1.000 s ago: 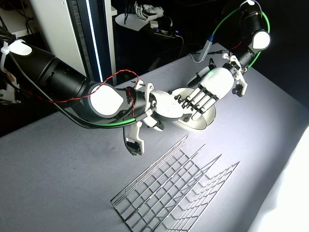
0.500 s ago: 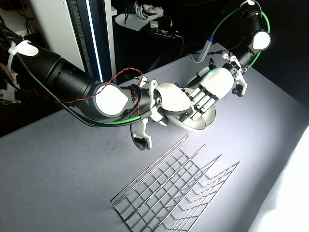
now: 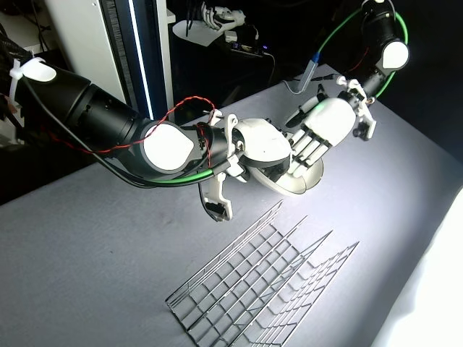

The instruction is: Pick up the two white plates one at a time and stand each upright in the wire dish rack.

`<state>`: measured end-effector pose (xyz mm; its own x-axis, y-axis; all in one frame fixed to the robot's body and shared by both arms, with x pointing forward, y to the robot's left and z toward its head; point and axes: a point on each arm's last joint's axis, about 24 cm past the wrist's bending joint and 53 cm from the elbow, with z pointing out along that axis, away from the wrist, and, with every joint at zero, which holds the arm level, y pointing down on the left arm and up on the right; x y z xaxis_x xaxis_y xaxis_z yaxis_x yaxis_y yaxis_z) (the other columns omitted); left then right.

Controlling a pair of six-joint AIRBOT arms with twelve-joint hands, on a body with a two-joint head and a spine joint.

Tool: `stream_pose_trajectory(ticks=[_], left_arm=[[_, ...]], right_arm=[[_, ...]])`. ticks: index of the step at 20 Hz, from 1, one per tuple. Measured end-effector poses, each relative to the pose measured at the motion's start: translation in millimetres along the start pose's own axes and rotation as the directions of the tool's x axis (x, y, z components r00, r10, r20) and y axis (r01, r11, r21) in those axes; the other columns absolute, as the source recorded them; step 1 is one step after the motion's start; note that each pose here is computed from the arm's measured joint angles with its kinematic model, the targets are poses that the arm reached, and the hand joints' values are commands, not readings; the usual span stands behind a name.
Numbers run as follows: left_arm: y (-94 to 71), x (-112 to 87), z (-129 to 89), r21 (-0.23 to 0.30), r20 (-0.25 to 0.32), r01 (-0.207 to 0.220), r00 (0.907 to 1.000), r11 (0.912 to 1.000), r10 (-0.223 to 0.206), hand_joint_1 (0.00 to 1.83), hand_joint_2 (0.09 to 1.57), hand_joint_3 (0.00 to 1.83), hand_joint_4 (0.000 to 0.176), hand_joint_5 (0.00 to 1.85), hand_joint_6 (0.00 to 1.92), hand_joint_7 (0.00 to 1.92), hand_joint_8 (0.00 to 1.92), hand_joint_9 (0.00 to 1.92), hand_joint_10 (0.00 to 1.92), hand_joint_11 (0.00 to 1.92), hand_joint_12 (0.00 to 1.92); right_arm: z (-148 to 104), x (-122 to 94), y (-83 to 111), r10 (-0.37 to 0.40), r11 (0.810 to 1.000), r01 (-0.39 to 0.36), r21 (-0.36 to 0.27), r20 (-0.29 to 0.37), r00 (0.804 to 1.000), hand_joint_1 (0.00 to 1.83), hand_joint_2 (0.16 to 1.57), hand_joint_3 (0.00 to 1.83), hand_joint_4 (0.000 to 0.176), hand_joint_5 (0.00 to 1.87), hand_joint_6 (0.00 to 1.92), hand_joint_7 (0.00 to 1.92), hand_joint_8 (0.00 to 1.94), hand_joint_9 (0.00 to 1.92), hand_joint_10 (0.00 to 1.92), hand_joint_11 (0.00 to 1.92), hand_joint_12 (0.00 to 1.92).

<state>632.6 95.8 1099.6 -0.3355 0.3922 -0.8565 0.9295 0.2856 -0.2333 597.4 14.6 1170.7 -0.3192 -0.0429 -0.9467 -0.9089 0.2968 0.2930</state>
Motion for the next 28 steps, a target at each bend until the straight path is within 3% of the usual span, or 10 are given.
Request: stream_pose_trajectory(ticks=[1, 3, 4, 8, 11, 16, 21, 26, 27, 28], left_arm=[[6.9, -8.0, -11.6, -0.029, 0.024, 0.007, 0.9997, 0.9996, -0.007, 0.00, 1.30, 0.00, 0.000, 0.08, 0.00, 0.07, 0.01, 0.05, 0.00, 0.00, 0.18], [6.5, -16.5, -20.9, -0.035, 0.047, 0.011, 0.9989, 0.9993, -0.009, 0.00, 1.31, 0.00, 0.000, 0.06, 0.01, 0.03, 0.01, 0.01, 0.00, 0.00, 0.03], [3.2, -23.2, -25.1, -0.030, 0.062, 0.010, 0.9980, 0.9995, -0.008, 0.00, 1.30, 0.00, 0.000, 0.12, 0.01, 0.09, 0.01, 0.07, 0.00, 0.00, 0.25], [4.7, -46.2, -52.0, -0.044, 0.126, 0.102, 0.9874, 0.9939, -0.095, 0.00, 1.31, 0.00, 0.000, 0.05, 0.00, 0.02, 0.00, 0.01, 0.00, 0.00, 0.03], [7.8, -54.7, -68.9, -0.068, 0.160, 0.137, 0.9792, 0.9882, -0.125, 0.00, 1.31, 0.00, 0.000, 0.03, 0.00, 0.01, 0.00, 0.00, 0.00, 0.00, 0.00], [18.3, -52.4, -98.7, -0.124, 0.187, 0.175, 0.9709, 0.9767, -0.150, 0.00, 1.30, 0.00, 0.000, 0.07, 0.01, 0.05, 0.01, 0.02, 0.01, 0.03, 0.01], [26.4, -43.5, -122.6, -0.176, 0.187, 0.185, 0.9706, 0.9668, -0.152, 0.00, 1.30, 0.00, 0.000, 0.03, 0.00, 0.03, 0.00, 0.01, 0.00, 0.00, 0.00], [41.0, -26.1, -134.2, -0.219, 0.162, 0.209, 0.9711, 0.9531, -0.175, 0.00, 1.30, 0.00, 0.000, 0.04, 0.01, 0.01, 0.00, 0.00, 0.00, 0.00, 0.00], [44.9, -23.6, -137.3, -0.235, 0.158, 0.202, 0.9731, 0.9509, -0.167, 0.00, 1.30, 0.00, 0.000, 0.03, 0.00, 0.00, 0.00, 0.00, 0.00, 0.00, 0.00], [44.9, -23.1, -137.2, -0.235, 0.157, 0.198, 0.9738, 0.9516, -0.164, 0.00, 1.30, 0.00, 0.000, 0.03, 0.00, 0.00, 0.00, 0.00, 0.00, 0.00, 0.00]], right_arm=[[-2.7, -6.8, 1.8, 0.014, 1.000, -0.014, 0.001, 0.019, 1.000, 1.38, 1.08, 0.00, 0.000, 0.96, 0.97, 1.09, 0.77, 0.96, 1.09, 0.85, 1.03], [-4.4, -14.1, 7.0, 0.024, 1.000, -0.024, -0.008, 0.036, 0.999, 1.38, 1.08, 0.00, 0.000, 0.96, 0.95, 1.09, 0.78, 0.97, 1.09, 0.87, 1.04], [-6.1, -19.4, 8.5, 0.027, 1.000, -0.027, -0.009, 0.048, 0.998, 1.38, 1.08, 0.00, 0.000, 0.97, 0.95, 1.10, 0.76, 0.98, 1.07, 0.87, 1.03], [-16.7, -48.3, 12.7, 0.043, 0.999, -0.043, -0.006, 0.116, 0.992, 1.39, 1.07, 0.00, 0.000, 0.98, 0.90, 1.11, 0.73, 1.01, 1.05, 0.89, 1.03], [-17.6, -58.0, 21.7, 0.052, 0.998, -0.049, -0.025, 0.140, 0.989, 1.38, 1.08, 0.00, 0.000, 0.97, 0.94, 1.09, 0.76, 1.00, 1.05, 0.89, 1.04], [-25.8, -74.4, 29.4, 0.100, 0.995, -0.095, -0.034, 0.190, 0.977, 1.38, 1.09, 0.00, 0.000, 0.95, 0.98, 1.07, 0.81, 0.99, 1.06, 0.87, 1.05], [-35.8, -102.7, 25.5, 0.209, 0.977, -0.210, -0.030, 0.286, 0.935, 1.39, 1.07, 0.00, 0.000, 0.99, 0.94, 1.10, 0.75, 1.00, 1.03, 0.91, 1.00], [-36.7, -110.7, 33.8, 0.248, 0.968, -0.245, -0.049, 0.308, 0.919, 1.39, 1.07, 0.00, 0.000, 1.02, 0.91, 1.11, 0.74, 0.97, 1.04, 0.88, 1.03], [-40.3, -124.7, 31.6, 0.308, 0.950, -0.308, -0.059, 0.351, 0.884, 1.39, 1.06, 0.00, 0.000, 1.03, 0.85, 1.14, 0.69, 0.99, 1.05, 0.88, 1.06], [-42.7, -129.8, 29.4, 0.330, 0.941, -0.332, -0.062, 0.368, 0.869, 1.39, 1.06, 0.00, 0.000, 1.03, 0.85, 1.14, 0.69, 0.99, 1.05, 0.88, 1.06]])
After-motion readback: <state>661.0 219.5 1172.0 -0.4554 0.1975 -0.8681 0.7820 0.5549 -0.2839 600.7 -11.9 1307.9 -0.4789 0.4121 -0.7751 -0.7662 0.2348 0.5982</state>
